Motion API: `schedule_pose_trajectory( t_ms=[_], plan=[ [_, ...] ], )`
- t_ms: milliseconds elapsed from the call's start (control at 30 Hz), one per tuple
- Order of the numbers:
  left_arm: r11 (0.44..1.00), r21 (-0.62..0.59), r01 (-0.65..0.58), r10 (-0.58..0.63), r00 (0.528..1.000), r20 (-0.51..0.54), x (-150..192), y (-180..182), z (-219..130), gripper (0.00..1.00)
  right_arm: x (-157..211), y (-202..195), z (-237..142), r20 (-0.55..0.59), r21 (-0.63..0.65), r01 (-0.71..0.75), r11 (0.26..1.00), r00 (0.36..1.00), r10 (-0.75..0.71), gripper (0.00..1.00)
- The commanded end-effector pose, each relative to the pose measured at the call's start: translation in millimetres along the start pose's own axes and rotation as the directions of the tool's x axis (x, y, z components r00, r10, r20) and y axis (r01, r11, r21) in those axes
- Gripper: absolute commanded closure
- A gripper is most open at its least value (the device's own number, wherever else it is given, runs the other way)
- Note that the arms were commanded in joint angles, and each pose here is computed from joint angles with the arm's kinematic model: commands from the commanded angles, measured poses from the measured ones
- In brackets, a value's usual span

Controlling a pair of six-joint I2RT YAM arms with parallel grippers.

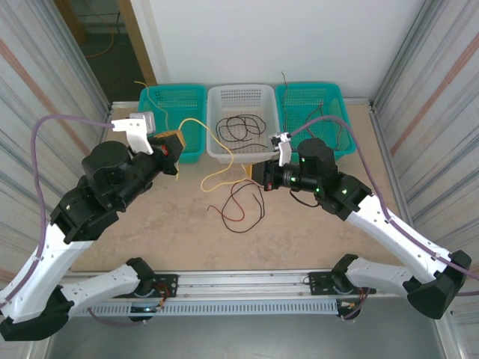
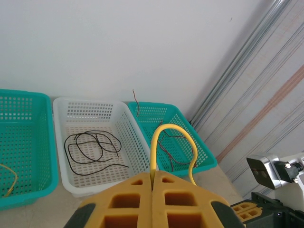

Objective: Untangle the cables

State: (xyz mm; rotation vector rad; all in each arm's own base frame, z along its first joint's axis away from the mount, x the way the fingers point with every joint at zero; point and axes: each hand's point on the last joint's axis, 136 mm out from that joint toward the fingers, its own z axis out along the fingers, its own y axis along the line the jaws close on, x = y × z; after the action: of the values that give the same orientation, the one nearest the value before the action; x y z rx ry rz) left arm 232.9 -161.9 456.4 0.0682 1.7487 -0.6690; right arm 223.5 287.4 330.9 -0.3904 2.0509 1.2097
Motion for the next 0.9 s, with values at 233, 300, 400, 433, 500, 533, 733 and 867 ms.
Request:
schedule_pose_trajectory(
  t_ms=[233,300,400,433,500,533,733,867],
  plan=[
    [1.0,0.007,0.02,-0.02,0.999,0.038,-9.5,-0.6,-3.4,1.0,-5.5,-1.3,-3.0,0.026,0.002,0.016,1.0,1.0,-0.016,0.69],
    [1.0,0.01,0.023,-0.024,0.999,0.041,-10.5,-1.1,-3.1,1.0,-4.4,-4.8,-1.2,0.023,0.015,0.009,1.0,1.0,-0.009,0.63],
    [1.0,0.014,0.023,-0.023,0.999,0.041,-10.7,-2.0,-3.3,1.0,-4.1,-11.1,1.2,0.024,0.041,0.003,0.999,1.0,-0.004,0.58],
    [1.0,0.013,0.022,-0.022,0.999,0.042,-11.1,-1.8,-3.4,1.0,-5.1,-12.8,1.7,0.03,0.049,0.003,0.999,1.0,-0.005,0.55],
    [1.0,0.017,0.023,-0.024,0.999,0.045,-12.1,-2.5,-4.6,1.0,-5.9,-15.5,3.3,0.034,0.059,0.001,0.998,0.999,-0.003,0.52],
    [0.999,0.021,0.025,-0.026,0.999,0.045,-12.3,-3.2,-4.6,1.0,-7.4,-16.3,4.3,0.037,0.058,-0.002,0.998,0.999,0.0,0.51],
    [0.999,0.023,0.024,-0.025,0.999,0.046,-12.7,-3.3,-5.1,1.0,-5.4,-16.4,18.6,0.01,0.019,-0.028,0.999,1.0,0.027,0.59],
    [1.0,0.003,0.017,-0.017,0.999,0.049,-12.4,0.8,-6.9,1.0,-8.5,-17.0,16.3,0.024,0.023,-0.021,1.0,0.999,0.021,0.97]
  ],
)
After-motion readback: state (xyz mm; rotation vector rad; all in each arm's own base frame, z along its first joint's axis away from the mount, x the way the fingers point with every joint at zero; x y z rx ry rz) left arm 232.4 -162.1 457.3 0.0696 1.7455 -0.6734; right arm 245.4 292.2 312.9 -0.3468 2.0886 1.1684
